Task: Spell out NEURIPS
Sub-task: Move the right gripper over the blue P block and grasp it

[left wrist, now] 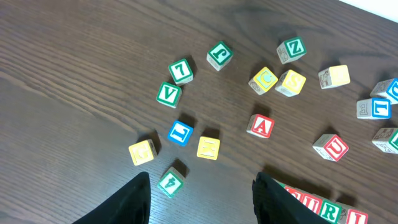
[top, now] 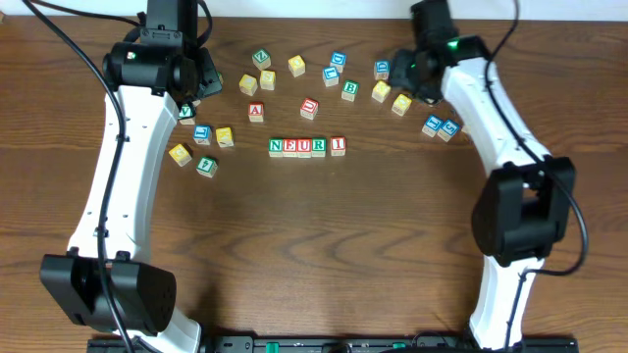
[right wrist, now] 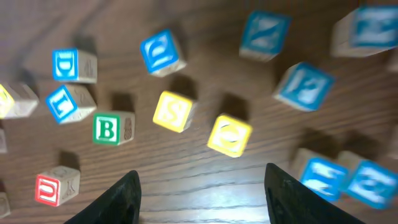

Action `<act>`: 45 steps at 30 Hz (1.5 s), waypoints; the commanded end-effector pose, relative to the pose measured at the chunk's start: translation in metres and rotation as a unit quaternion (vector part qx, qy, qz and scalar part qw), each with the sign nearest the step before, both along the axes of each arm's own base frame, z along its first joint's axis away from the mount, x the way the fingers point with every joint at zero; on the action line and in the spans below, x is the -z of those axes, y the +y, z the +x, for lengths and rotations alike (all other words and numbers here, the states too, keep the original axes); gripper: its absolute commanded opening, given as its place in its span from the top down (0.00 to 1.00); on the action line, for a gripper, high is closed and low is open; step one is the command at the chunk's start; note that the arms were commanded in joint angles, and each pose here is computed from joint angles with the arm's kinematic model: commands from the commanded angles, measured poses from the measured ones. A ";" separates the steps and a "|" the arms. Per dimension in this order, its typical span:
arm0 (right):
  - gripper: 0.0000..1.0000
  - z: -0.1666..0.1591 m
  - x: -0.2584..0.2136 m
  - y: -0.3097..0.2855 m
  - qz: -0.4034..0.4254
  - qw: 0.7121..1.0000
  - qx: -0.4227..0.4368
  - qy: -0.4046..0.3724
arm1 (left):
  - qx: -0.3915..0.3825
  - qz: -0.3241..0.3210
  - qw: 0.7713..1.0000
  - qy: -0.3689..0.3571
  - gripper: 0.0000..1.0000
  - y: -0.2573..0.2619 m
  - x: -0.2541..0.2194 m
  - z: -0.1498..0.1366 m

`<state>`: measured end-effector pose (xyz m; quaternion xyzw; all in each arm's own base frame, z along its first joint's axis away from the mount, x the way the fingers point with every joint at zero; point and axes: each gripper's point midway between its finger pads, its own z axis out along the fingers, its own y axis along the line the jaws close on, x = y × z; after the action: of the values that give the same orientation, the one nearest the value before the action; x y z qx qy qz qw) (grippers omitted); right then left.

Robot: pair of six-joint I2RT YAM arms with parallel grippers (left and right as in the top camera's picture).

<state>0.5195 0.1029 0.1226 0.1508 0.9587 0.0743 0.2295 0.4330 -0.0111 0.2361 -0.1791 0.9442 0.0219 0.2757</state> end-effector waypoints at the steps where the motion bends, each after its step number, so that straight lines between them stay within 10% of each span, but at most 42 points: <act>1: 0.42 0.004 -0.015 -0.022 -0.018 1.000 0.016 -0.015 | 0.004 0.011 1.000 0.009 0.48 0.003 0.005 -0.002; 37: 0.45 0.026 0.103 -0.082 -0.051 0.992 0.107 0.049 | 0.005 0.013 1.000 0.019 0.47 0.003 0.013 0.000; 45: 0.59 0.028 0.105 -0.084 -0.053 0.991 0.110 0.046 | 0.005 0.013 1.000 0.019 0.48 0.003 0.013 0.000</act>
<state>0.5441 0.0254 0.0166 0.2379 0.9515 -0.0033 0.1949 0.4344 -0.0113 0.2317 -0.1789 0.9456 0.0233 0.2709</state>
